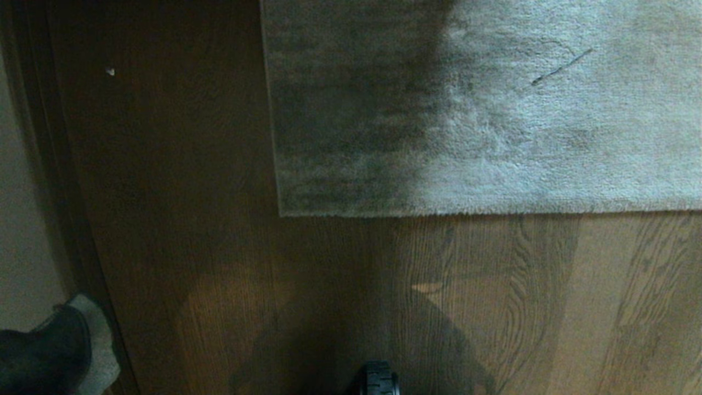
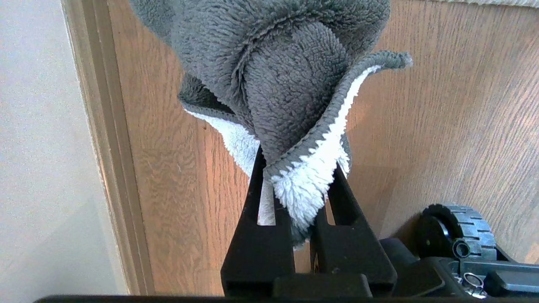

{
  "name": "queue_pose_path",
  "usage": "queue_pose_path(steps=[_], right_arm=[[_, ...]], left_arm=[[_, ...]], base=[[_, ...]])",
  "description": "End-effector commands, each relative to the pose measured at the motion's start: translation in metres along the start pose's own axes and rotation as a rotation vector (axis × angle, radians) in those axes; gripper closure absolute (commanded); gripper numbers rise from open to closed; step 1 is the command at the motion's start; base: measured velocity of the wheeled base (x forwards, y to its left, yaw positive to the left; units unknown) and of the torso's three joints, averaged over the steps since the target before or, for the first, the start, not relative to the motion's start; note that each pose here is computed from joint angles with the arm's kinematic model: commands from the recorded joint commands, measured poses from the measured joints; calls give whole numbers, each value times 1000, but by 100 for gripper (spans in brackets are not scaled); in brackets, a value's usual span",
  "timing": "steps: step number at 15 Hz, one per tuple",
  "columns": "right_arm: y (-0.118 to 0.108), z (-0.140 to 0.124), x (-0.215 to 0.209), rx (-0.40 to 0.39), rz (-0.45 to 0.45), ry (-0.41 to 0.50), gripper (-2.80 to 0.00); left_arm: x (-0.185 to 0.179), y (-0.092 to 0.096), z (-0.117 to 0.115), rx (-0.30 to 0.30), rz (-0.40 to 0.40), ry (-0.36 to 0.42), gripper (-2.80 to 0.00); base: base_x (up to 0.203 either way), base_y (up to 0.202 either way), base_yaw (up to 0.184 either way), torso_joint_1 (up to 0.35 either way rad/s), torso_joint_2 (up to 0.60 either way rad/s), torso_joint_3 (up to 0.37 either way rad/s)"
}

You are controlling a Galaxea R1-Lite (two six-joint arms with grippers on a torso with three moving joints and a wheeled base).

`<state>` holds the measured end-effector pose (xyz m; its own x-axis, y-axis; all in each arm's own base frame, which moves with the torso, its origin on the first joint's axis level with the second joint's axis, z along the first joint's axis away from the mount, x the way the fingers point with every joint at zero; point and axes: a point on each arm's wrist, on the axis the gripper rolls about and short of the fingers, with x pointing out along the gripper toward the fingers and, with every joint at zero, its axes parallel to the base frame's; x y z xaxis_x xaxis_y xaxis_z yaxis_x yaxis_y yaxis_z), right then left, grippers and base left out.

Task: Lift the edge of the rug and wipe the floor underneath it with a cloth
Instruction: Put down the rag

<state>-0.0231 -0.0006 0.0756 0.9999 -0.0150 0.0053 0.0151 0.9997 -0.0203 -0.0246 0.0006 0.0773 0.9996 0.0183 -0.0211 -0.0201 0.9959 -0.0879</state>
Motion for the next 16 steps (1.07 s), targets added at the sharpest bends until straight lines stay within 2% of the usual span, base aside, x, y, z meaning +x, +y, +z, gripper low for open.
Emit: queue_pose_path(steps=[1,3,16], right_arm=[[0,0,0,22,0,2,0],[0,0,0,45,-5,1,0],[0,0,0,47,-5,1,0]], left_arm=[[0,0,0,0,0,0,0],[0,0,0,0,0,0,0],[0,0,0,0,0,0,0]], base=[[0,0,0,0,0,0],[0,0,0,0,0,0],[0,0,0,0,0,0]])
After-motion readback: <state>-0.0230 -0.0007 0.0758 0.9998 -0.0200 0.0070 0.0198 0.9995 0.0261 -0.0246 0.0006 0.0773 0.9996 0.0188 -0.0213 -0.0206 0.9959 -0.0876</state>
